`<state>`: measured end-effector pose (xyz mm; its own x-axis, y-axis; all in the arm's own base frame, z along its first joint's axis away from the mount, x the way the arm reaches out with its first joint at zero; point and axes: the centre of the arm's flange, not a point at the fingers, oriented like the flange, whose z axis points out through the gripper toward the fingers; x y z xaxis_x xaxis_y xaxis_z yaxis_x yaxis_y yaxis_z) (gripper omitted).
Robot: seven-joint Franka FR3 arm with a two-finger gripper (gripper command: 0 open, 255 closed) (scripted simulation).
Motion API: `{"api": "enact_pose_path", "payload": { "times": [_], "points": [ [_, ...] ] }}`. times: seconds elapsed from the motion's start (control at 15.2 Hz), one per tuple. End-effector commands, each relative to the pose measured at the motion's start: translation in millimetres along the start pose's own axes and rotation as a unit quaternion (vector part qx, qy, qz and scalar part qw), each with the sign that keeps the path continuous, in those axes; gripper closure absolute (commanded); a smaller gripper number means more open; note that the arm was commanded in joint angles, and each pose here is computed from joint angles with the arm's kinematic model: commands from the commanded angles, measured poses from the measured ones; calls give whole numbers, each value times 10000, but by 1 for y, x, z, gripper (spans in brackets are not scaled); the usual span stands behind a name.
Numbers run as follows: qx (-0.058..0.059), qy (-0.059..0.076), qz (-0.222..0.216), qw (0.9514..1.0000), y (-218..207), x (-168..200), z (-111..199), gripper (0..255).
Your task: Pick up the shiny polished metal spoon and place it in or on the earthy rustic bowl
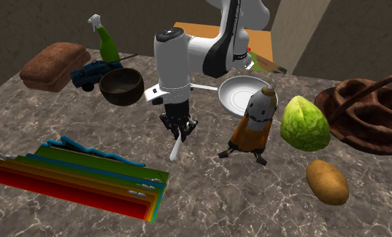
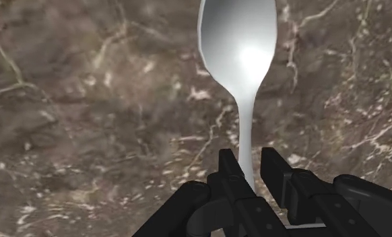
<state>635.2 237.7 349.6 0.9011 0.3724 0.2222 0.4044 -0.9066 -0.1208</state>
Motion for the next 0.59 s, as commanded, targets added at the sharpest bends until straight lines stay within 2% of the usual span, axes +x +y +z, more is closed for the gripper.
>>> {"api": "enact_pose_path", "payload": {
  "times": [0.0, 0.53],
  "points": [
    [1, -1, 0, 10000, -1, 1, -10, 255],
    [1, -1, 1, 10000, -6, 11, -51, 255]
  ]
}}
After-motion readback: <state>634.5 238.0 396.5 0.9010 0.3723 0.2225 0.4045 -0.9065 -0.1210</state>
